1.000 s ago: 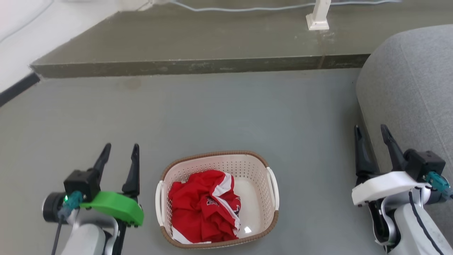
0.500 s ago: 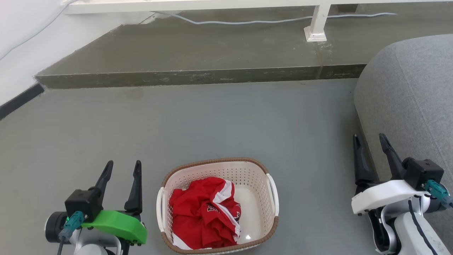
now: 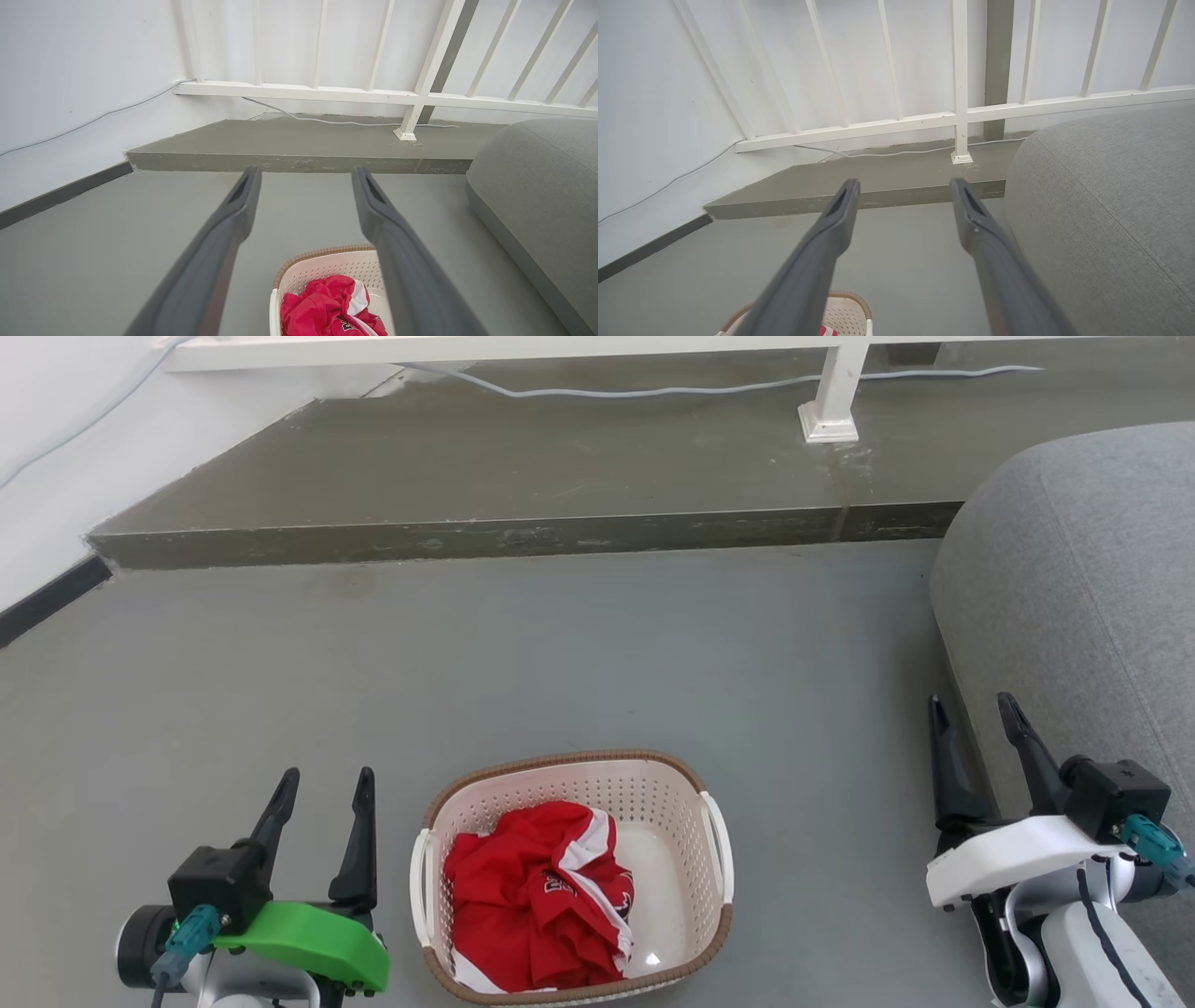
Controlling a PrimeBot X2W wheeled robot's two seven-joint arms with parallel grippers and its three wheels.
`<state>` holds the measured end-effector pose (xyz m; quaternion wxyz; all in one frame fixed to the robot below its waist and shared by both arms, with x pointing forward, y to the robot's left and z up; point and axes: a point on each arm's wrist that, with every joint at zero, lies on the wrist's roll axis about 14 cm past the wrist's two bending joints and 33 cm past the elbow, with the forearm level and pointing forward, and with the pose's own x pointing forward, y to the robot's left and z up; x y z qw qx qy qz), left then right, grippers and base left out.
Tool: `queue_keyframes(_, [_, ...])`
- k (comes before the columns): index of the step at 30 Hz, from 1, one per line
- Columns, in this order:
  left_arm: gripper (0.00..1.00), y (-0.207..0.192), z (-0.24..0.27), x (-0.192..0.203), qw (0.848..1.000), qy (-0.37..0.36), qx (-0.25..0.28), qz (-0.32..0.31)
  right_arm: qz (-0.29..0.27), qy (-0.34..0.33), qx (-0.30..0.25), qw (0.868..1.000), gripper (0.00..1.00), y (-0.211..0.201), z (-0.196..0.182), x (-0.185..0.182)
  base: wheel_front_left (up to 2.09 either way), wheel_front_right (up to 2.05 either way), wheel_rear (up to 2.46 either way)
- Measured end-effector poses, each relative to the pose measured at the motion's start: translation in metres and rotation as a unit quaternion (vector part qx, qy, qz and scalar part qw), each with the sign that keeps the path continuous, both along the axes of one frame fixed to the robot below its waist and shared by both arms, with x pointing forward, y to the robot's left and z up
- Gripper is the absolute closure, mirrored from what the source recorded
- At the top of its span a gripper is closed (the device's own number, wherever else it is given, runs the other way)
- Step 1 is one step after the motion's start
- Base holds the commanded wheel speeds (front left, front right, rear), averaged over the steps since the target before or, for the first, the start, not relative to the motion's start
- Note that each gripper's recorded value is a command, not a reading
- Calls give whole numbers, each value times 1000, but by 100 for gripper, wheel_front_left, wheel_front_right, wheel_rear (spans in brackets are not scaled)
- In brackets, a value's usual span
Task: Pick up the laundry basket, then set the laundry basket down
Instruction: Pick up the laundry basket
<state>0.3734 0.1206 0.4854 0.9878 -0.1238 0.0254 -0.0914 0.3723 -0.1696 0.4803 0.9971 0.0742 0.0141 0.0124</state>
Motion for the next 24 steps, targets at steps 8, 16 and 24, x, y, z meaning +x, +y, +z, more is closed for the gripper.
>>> queue_keyframes(8, [0,0,4,0,1000,-3,0,-1,-1,-3,1,1000,0,0,2,0,0,0,0])
queue_keyframes(16, [0,1,8,1,1000,-5,1,1,0,-3,1,1000,0,0,3,2,0,0,0])
queue_keyframes(24, [0,2,1,6,1000,9,1,0,1,18,5,1000,0,2,-8,7,0,0,0])
